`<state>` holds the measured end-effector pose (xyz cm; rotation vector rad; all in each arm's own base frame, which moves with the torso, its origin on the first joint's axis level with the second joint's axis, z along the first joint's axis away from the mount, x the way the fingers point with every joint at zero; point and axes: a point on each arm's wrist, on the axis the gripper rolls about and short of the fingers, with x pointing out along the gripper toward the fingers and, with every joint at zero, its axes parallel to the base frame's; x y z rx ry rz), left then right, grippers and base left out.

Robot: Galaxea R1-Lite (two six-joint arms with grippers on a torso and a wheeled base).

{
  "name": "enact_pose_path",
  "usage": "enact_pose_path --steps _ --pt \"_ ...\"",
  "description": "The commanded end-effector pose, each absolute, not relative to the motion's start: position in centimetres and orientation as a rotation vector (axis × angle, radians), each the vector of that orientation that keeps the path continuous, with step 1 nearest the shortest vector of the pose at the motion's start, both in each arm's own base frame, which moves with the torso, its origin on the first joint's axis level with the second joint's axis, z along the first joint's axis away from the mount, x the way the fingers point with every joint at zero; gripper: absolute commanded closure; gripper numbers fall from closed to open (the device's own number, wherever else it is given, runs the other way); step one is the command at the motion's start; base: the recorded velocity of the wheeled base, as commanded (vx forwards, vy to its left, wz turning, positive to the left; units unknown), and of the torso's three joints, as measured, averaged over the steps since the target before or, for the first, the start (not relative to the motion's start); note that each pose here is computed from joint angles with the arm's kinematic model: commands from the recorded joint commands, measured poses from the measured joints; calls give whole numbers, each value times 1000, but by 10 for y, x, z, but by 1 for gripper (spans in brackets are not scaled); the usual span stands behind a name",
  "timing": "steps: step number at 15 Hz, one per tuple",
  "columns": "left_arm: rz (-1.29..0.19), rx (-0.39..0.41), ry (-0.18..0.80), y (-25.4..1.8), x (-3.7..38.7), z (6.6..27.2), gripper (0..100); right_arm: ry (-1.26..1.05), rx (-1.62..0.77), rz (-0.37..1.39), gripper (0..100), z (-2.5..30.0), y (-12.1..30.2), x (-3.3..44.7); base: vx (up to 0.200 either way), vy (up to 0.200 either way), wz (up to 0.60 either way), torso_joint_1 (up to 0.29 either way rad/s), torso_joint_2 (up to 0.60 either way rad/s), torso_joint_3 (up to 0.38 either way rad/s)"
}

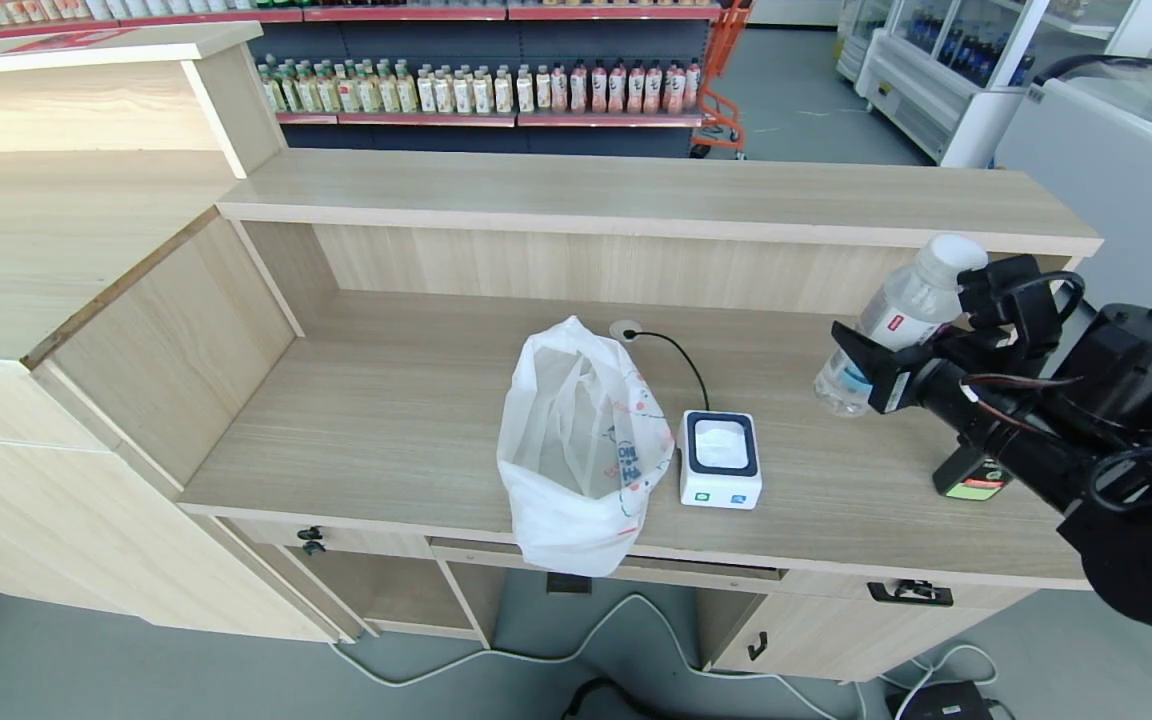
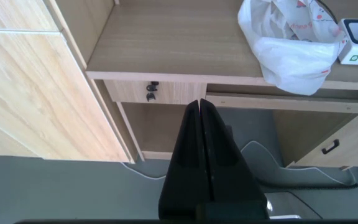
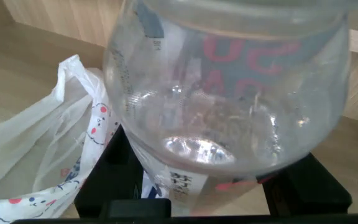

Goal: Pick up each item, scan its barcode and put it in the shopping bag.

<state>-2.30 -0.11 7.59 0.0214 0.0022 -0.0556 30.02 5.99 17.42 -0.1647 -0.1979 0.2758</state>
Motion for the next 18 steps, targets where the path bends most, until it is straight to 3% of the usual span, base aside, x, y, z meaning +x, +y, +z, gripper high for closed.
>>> enact_pose_path --steps 1,3,12,18 --pt "-55 21 2 -1 -23 76 100 -193 -161 274 100 176 57 286 0 0 0 0 0 0" --pt "-55 21 2 -1 -23 76 100 -174 -156 272 100 171 56 279 0 0 0 0 0 0" --pt "-55 24 2 -1 -23 76 100 -131 -97 323 100 159 83 295 0 200 0 2 1 3" --pt "-55 21 2 -1 -23 76 100 4 -62 427 100 112 122 308 0 0 0 0 0 0"
